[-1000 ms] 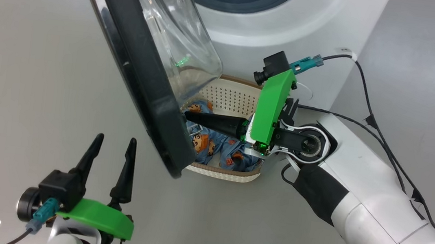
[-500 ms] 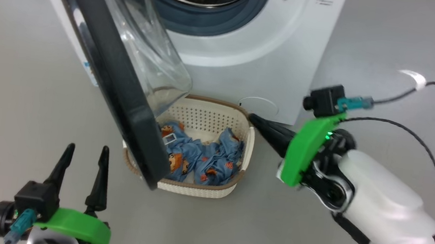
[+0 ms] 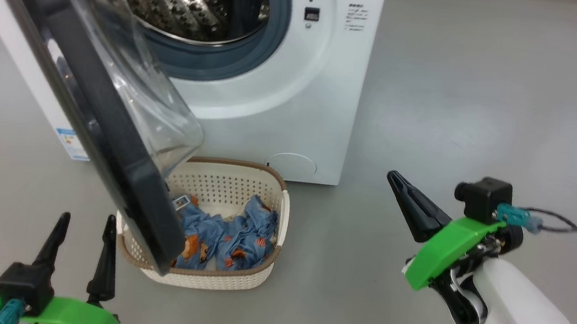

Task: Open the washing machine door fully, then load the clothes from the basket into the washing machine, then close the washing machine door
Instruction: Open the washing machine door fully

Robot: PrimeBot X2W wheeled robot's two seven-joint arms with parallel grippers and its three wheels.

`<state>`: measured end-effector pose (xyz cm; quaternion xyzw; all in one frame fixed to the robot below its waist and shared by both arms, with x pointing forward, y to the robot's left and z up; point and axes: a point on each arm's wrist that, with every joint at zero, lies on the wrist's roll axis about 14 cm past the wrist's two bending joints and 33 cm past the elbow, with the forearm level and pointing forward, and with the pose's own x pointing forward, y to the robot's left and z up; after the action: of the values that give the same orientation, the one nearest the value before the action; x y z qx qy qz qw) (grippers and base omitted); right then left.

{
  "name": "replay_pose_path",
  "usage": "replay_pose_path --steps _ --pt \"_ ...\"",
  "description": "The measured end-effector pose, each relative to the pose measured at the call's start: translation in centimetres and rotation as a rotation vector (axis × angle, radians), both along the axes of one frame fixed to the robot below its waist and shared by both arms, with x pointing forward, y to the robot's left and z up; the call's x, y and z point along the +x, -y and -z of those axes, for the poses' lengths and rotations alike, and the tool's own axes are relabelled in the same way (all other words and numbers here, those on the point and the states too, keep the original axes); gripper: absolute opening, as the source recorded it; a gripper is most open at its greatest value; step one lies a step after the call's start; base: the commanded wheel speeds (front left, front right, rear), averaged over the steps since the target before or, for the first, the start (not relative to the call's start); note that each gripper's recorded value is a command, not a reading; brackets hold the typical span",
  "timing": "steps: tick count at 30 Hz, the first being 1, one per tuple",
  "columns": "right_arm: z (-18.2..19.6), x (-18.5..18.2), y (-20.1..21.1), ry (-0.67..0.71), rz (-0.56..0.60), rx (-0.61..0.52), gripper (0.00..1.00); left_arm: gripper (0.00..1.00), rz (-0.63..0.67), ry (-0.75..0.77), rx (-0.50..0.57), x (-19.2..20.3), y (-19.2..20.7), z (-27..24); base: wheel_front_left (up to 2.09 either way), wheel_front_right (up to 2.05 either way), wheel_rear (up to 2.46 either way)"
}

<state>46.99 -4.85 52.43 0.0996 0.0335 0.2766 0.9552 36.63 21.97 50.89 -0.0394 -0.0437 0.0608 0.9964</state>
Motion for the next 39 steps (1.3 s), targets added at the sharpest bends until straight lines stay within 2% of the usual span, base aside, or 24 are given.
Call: replay_pose_path --steps 9,21,22,24,39 --pt "-1.7 -3.4 4.0 0.120 0.145 0.038 0.00 1.00 0.035 0.012 -0.003 -0.3 1.0 -0.3 0.00 0.00 0.00" --pt "-1.0 -7.4 7.3 0.125 0.307 0.050 0.00 1.00 0.061 0.015 -0.004 -0.5 1.9 -0.3 0.00 0.00 0.00" --pt "-1.0 -7.6 7.6 0.129 0.319 0.045 0.14 1.00 0.063 0.015 -0.004 -0.5 2.0 -0.3 0.00 0.00 0.00" --pt "-0.9 -7.8 7.9 0.123 0.336 0.040 1.00 1.00 0.064 0.012 -0.004 -0.4 2.1 -0.3 0.00 0.00 0.00" --pt "-0.7 -7.9 8.0 0.110 0.361 0.052 1.00 1.00 0.071 -0.015 -0.017 -0.5 2.5 0.7 0.00 0.00 0.00"
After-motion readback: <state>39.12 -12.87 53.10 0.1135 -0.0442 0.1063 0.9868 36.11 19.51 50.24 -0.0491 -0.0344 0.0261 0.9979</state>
